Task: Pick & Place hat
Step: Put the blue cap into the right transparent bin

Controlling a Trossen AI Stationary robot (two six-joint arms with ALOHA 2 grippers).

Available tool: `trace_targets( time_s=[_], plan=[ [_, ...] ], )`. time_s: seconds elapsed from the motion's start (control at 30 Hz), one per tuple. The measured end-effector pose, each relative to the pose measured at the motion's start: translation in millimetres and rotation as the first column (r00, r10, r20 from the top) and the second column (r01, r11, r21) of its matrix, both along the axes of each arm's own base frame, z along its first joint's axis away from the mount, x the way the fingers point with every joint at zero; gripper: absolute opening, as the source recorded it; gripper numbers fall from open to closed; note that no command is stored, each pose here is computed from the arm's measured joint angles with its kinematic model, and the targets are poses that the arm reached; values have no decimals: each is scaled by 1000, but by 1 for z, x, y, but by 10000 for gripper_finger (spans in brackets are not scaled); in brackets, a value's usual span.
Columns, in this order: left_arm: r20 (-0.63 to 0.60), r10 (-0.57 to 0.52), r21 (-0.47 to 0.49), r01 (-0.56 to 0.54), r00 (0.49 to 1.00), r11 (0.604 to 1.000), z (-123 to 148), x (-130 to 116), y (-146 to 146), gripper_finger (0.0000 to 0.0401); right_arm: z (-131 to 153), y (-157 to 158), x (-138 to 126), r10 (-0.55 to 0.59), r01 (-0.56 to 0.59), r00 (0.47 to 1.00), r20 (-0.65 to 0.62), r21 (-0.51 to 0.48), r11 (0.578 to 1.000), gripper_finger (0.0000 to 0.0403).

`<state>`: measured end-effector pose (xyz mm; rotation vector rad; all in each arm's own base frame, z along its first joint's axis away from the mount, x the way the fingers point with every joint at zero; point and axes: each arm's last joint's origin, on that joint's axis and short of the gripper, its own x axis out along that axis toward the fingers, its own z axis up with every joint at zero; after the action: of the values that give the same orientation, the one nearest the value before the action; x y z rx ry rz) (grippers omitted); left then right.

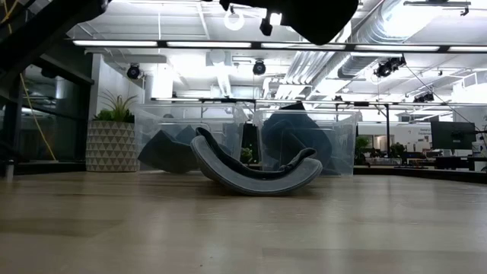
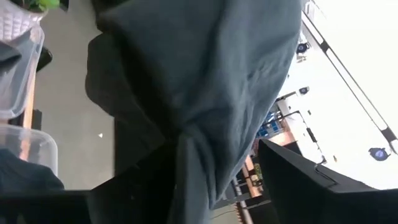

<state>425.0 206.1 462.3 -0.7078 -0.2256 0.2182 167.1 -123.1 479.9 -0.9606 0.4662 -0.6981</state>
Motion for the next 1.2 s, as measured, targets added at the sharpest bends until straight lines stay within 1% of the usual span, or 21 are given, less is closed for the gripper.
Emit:
trace_targets(
  time_s=[0.13,0.23,0.37,0.5,0.53,0.57,0.83,0.93,1.03,1.2],
  plan=[
    [-5,-24,18,24,1000,1000,0,0,-1,0,0,0,0,-10,8,999,46,45,999,193],
    [-11,-34,19,34,999,999,0,0,-1,0,0,0,0,-30,25,997,72,70,997,163],
    [-20,-34,15,35,999,999,-1,0,-1,0,0,-1,-1,-59,50,994,94,91,995,104],
    [-21,-32,15,33,999,999,-1,0,0,0,-2,-1,-1,-66,54,992,103,121,991,29],
    [-22,-32,15,33,999,999,-2,0,0,0,-2,-1,-1,-67,54,993,101,129,990,17],
    [-26,-32,16,32,999,999,-2,0,0,0,-3,-1,-1,-68,54,993,100,136,989,12],
    [-44,-23,73,26,999,997,-2,0,0,1,-7,-4,-5,-91,67,990,110,204,977,6],
    [-64,-39,136,48,997,990,-2,0,-1,9,-8,-7,-7,-92,67,990,105,217,974,5],
    [-94,-63,181,79,994,980,-4,1,-2,40,-9,-10,-9,-97,72,990,100,223,972,5],
    [-205,-55,234,103,977,967,-13,1,-2,130,-10,-15,-13,-124,101,988,93,226,969,5]
  ],
)
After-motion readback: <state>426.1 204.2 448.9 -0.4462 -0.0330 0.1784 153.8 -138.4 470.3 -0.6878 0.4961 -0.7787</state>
